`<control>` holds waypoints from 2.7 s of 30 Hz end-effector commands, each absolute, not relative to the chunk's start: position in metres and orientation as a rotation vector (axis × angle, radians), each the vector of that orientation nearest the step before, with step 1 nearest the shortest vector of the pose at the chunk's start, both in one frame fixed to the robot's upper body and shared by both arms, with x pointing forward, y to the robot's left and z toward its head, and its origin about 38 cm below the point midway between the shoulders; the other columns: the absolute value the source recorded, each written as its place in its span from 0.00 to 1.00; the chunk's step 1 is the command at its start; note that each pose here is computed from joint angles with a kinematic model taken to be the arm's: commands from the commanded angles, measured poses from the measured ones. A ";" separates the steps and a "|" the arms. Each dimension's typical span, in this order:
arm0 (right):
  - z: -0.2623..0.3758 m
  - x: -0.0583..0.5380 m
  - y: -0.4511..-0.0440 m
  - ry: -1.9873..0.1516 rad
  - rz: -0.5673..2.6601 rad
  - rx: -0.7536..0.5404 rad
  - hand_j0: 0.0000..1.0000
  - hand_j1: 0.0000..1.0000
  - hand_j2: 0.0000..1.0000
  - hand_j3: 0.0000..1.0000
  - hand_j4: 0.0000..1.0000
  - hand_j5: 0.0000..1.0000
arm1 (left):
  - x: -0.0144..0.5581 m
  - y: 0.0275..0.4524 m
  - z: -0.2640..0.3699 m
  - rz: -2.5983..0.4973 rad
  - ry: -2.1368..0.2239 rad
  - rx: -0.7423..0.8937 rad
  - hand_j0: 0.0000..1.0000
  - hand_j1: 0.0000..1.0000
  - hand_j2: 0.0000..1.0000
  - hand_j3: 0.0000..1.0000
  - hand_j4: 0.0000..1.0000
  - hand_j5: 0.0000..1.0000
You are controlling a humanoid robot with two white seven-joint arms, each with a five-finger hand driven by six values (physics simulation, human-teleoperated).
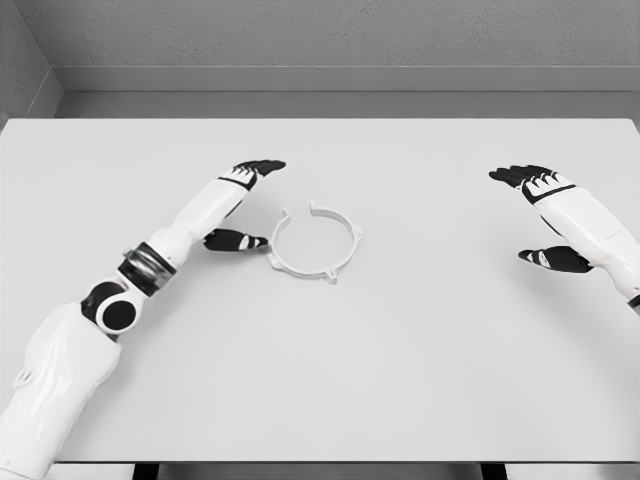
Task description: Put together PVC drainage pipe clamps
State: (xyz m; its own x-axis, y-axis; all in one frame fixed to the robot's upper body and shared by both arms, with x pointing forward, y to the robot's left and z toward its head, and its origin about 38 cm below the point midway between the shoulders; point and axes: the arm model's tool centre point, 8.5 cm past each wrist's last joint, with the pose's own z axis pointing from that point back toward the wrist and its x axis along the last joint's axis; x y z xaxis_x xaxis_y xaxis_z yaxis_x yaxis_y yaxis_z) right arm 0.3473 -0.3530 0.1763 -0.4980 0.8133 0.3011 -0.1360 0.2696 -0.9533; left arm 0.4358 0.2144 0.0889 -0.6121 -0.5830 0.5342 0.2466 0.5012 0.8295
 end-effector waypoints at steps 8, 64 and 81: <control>0.177 0.348 -0.353 -1.675 1.362 -0.628 1.00 1.00 1.00 1.00 1.00 1.00 | 0.418 0.235 0.093 -1.256 -1.888 0.303 1.00 1.00 1.00 1.00 1.00 1.00; 0.176 0.347 -0.354 -1.669 1.359 -0.627 1.00 1.00 1.00 1.00 1.00 1.00 | 0.406 0.197 0.084 -1.266 -1.917 0.221 1.00 1.00 1.00 1.00 1.00 1.00; 0.175 0.346 -0.355 -1.667 1.358 -0.626 1.00 1.00 1.00 1.00 1.00 1.00 | 0.405 0.184 0.083 -1.263 -1.930 0.204 1.00 1.00 1.00 1.00 1.00 1.00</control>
State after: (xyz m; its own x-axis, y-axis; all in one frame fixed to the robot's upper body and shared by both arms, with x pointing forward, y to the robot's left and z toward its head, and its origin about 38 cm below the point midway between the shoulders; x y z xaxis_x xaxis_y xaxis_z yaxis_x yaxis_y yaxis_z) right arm 0.3462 -0.3539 0.1745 -0.4942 0.8144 0.3040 -0.1402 0.2705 -0.9525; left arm 0.4049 0.1840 0.0825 -0.6656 -0.5272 0.5282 0.2769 0.4828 0.8308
